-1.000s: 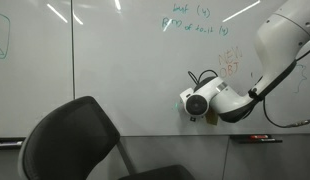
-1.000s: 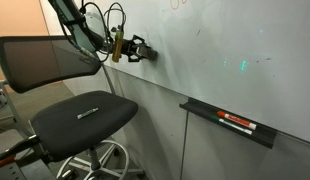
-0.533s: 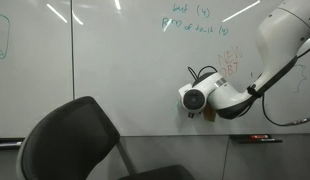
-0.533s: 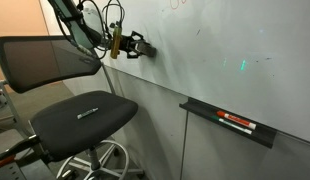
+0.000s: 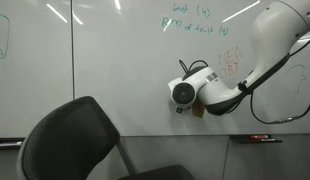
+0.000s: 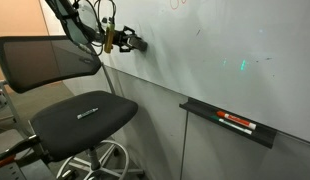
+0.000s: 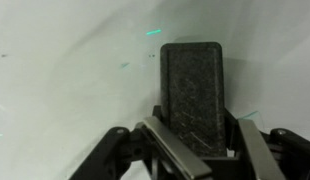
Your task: Rub something off the board
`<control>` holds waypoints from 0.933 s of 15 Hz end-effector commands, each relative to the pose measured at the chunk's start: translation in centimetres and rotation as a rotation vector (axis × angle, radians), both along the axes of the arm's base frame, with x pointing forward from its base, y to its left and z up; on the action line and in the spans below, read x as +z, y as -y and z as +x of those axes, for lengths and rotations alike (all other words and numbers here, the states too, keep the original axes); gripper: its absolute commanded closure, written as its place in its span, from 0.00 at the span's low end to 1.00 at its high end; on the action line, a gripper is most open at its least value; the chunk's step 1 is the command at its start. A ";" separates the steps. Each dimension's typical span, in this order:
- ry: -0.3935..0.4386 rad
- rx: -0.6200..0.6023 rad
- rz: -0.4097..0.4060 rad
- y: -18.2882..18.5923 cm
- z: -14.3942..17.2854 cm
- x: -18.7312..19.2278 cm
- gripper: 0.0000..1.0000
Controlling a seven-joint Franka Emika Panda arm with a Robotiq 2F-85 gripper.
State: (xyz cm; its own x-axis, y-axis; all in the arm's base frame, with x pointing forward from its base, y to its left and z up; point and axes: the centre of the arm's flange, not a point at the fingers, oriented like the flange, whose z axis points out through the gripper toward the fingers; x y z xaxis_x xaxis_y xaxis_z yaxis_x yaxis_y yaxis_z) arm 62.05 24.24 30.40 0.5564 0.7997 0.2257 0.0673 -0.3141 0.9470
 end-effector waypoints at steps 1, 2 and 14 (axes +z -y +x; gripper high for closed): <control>0.043 0.018 -0.012 -0.4 3.0 1.1 0.69; 0.044 0.012 -0.015 0.0 3.1 1.1 0.69; -0.056 -0.048 -0.061 1.3 2.2 -7.2 0.69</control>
